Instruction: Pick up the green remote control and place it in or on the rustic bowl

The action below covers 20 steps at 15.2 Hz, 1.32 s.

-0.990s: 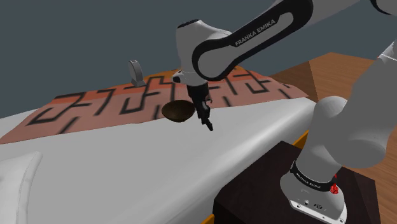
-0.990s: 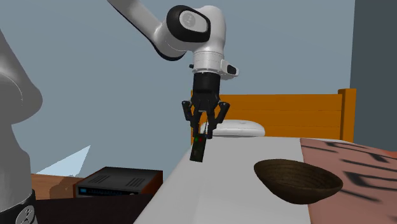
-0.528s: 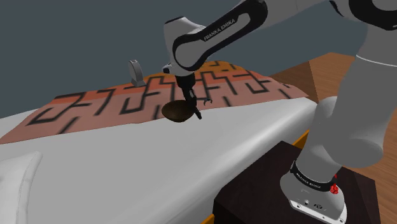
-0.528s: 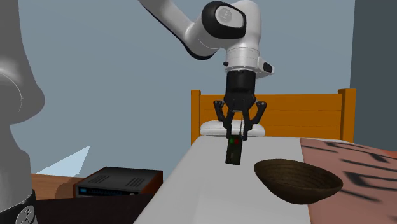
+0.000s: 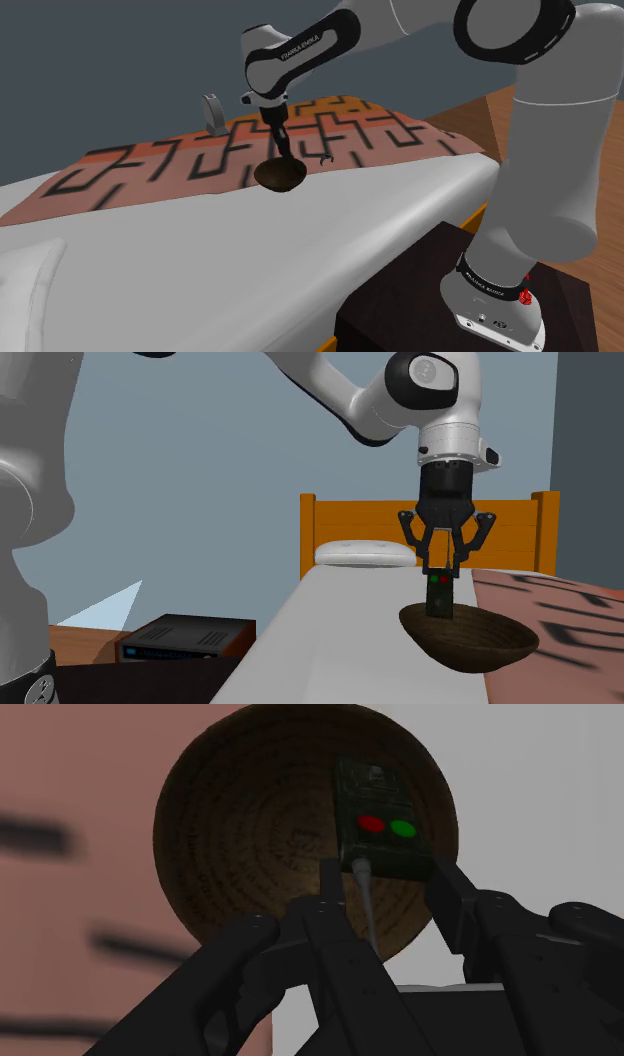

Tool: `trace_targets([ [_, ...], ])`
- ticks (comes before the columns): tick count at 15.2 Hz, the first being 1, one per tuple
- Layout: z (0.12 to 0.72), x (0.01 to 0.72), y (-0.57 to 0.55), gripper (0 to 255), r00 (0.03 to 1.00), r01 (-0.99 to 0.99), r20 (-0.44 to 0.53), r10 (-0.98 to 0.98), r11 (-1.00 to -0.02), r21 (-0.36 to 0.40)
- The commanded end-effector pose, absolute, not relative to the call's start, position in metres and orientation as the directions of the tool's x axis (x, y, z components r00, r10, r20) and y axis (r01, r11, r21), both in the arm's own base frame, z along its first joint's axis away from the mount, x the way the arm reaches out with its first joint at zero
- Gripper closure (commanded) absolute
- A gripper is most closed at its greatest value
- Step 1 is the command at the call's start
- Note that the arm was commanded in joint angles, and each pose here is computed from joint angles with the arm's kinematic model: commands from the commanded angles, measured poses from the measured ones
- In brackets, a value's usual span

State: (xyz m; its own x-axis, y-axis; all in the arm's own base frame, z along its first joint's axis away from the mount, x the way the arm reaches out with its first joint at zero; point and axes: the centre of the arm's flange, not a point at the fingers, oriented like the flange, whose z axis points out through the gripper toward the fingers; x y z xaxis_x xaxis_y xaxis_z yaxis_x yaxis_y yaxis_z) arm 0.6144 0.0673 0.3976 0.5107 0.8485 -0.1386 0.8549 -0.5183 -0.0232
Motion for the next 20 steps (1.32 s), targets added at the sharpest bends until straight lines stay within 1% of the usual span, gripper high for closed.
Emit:
trace_targets([
  [1,0.399,0.639,0.059,255,0.51,0.855,-0.139,0.849,-0.517,-0.023],
  [2,0.399,0.648,0.056,255,0.51,0.855,-0.139,0.849,-0.517,-0.023],
  [15,0.33,0.648,0.056,255,0.51,0.855,-0.139,0.849,-0.517,-0.023],
  [20,0.327,0.648,0.056,255,0.51,0.855,-0.139,0.849,-0.517,-0.023],
])
